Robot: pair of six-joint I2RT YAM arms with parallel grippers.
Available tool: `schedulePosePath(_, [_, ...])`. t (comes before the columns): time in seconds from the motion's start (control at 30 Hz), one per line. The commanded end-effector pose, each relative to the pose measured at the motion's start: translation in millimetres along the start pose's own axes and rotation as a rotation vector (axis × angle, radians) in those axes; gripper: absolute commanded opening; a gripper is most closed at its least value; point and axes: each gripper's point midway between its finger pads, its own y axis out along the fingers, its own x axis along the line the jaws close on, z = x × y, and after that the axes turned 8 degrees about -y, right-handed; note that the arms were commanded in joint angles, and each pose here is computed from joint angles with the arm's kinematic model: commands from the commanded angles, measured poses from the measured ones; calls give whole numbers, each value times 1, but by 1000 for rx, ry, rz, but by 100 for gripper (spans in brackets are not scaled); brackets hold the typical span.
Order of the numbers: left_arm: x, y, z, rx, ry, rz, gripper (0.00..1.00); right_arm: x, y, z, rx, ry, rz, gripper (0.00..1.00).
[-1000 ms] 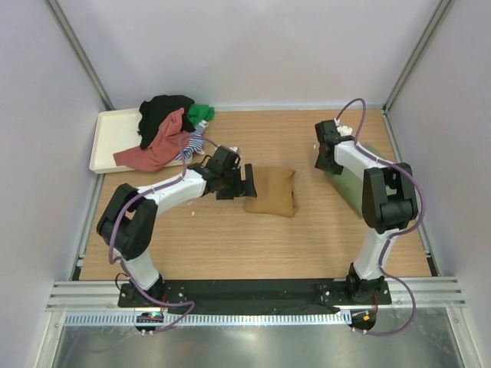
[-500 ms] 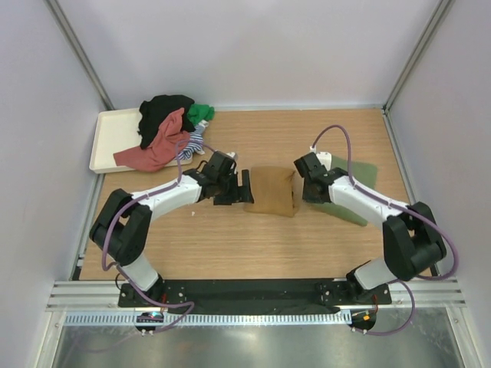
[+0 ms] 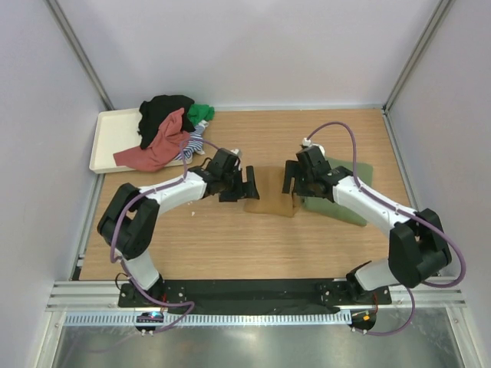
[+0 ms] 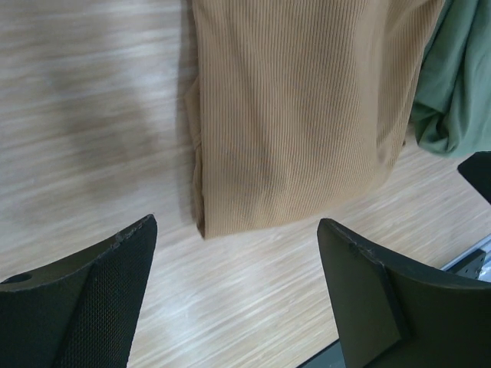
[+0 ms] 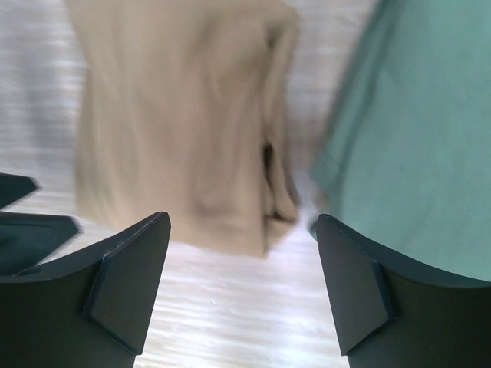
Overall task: Fold and stack the tank tops
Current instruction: Neatly place the folded tank top to the corner
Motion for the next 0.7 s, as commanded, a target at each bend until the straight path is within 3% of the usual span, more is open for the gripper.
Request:
schedulePosePath(0.0, [-18, 10, -18, -27, -16, 47, 86, 31, 10, -45, -95, 21, -124, 83])
schedulePosePath(0.27, [-3, 39, -21, 0, -73, -12, 86, 30, 61, -35, -12, 88, -151, 76])
schedulePosePath(0.47, [-5, 50, -21, 18, -110, -12, 84, 19, 78, -17, 15, 119, -162, 78])
schedulePosePath(0.67, [-6, 57, -14, 53, -156, -3, 73, 30, 85, 0, 52, 134, -235, 73])
